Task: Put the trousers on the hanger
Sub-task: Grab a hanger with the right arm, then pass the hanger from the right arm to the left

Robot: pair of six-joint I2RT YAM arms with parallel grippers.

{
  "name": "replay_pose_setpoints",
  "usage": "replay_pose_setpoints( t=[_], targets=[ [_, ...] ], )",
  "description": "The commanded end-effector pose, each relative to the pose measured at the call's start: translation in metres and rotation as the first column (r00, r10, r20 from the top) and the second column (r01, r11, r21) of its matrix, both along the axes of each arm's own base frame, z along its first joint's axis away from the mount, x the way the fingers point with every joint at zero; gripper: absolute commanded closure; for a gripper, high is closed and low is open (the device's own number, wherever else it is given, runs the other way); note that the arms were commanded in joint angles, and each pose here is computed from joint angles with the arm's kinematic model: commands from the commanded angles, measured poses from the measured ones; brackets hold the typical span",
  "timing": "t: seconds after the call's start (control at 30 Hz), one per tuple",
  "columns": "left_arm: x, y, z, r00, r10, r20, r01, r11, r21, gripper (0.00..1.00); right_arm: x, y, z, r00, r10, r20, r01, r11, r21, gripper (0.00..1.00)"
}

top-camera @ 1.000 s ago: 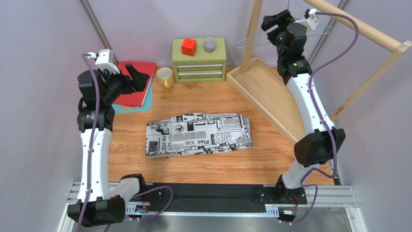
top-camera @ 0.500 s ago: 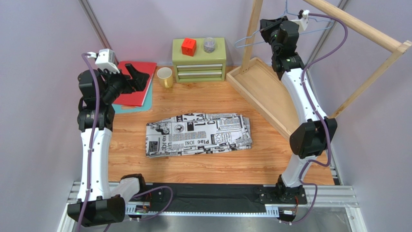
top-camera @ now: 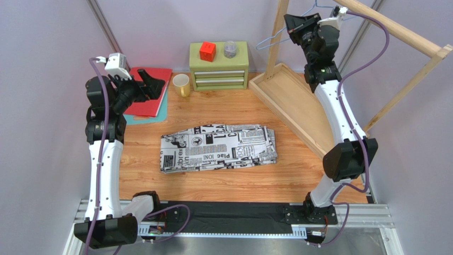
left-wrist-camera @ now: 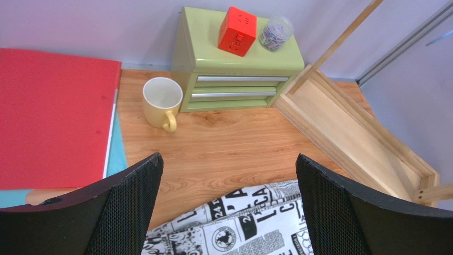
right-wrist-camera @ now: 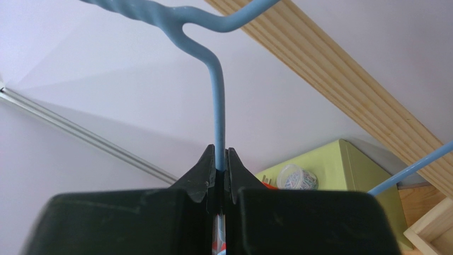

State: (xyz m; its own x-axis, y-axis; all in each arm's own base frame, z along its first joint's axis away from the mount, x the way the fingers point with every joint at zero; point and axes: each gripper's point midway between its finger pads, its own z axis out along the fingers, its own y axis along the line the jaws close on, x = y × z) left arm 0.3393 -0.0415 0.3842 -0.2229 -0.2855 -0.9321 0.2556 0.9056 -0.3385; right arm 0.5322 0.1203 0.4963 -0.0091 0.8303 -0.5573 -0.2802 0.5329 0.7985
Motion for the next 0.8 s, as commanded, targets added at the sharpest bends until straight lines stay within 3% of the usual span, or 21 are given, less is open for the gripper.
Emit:
replay_pose_setpoints(
  t=[0.0,0.17,0.2,0.27,0.3,0.37,0.4,0.43,0.5,0.53,0.57,0.6,0.63,0.67,0.7,0.73,0.77],
  targets=[
    [-0.002,-0.003,0.001,1.000,-0.017,0.003,0.017,1.000,-0.011,0.00,-0.036,0.017,0.015,0.990,0.117,0.078,-0.113,0.992,-0.048,1.00],
    [-0.010,-0.016,-0.011,0.993,-0.114,-0.013,0.114,0.993,0.023,0.00,-0.067,0.055,-0.040,0.929,0.365,-0.059,-0.369,0.915,-0.164,1.00],
    [-0.012,-0.019,-0.013,0.991,-0.136,-0.011,0.136,0.990,0.026,0.00,-0.085,0.073,-0.061,0.864,0.494,-0.094,-0.503,0.843,-0.190,1.00],
    [-0.020,-0.031,-0.014,0.975,-0.222,0.001,0.222,0.975,0.030,0.00,-0.116,0.090,-0.067,0.764,0.641,-0.072,-0.638,0.735,-0.228,1.00],
    [-0.021,-0.036,-0.016,0.968,-0.251,0.007,0.251,0.968,0.019,0.00,-0.142,0.103,-0.072,0.653,0.754,-0.065,-0.741,0.619,-0.260,1.00],
    [-0.034,-0.056,-0.012,0.922,-0.384,0.037,0.385,0.923,-0.022,0.03,-0.168,0.117,-0.092,0.540,0.835,-0.102,-0.817,0.491,-0.304,1.00],
    [-0.035,-0.063,-0.006,0.903,-0.423,0.074,0.427,0.903,-0.046,0.06,-0.191,0.123,-0.108,0.432,0.887,-0.165,-0.884,0.380,-0.273,1.00],
    [-0.038,-0.068,-0.002,0.885,-0.455,0.099,0.461,0.886,-0.051,0.08,-0.204,0.129,-0.119,0.379,0.908,-0.176,-0.890,0.306,-0.339,1.00],
    [-0.047,-0.081,0.013,0.821,-0.542,0.178,0.551,0.834,0.000,0.15,-0.240,0.133,-0.140,0.244,0.937,-0.251,-0.946,0.173,-0.274,1.00],
    [-0.053,-0.092,0.014,0.779,-0.595,0.200,0.601,0.799,0.037,0.16,-0.264,0.138,-0.144,0.141,0.958,-0.250,-0.958,0.068,-0.280,1.00],
    [-0.061,-0.101,0.018,0.725,-0.649,0.233,0.646,0.757,0.100,0.16,-0.274,0.139,-0.146,0.115,0.966,-0.232,-0.926,0.020,-0.377,1.00],
    [-0.065,-0.107,0.020,0.694,-0.673,0.258,0.656,0.738,0.160,0.15,-0.296,0.138,-0.156,0.041,0.962,-0.270,-0.958,-0.039,-0.284,1.00],
    [-0.070,-0.116,0.020,0.638,-0.712,0.294,0.651,0.702,0.287,0.14,-0.312,0.143,-0.158,-0.012,0.962,-0.272,-0.956,-0.090,-0.279,1.00],
    [-0.079,-0.129,0.020,0.580,-0.754,0.307,0.667,0.657,0.351,0.14,-0.320,0.145,-0.159,-0.038,0.965,-0.258,-0.939,-0.122,-0.320,1.00],
    [-0.085,-0.135,0.014,0.543,-0.786,0.294,0.674,0.617,0.406,0.15,-0.334,0.145,-0.161,-0.078,0.960,-0.269,-0.953,-0.152,-0.262,1.00],
    [-0.090,-0.146,0.014,0.462,-0.829,0.316,0.633,0.558,0.537,0.16,-0.347,0.149,-0.160,-0.114,0.958,-0.265,-0.946,-0.186,-0.265,1.00],
    [-0.097,-0.151,0.013,0.399,-0.858,0.322,0.623,0.512,0.591,0.18,-0.355,0.151,-0.160,-0.130,0.956,-0.262,-0.941,-0.202,-0.271,1.00]
  ],
)
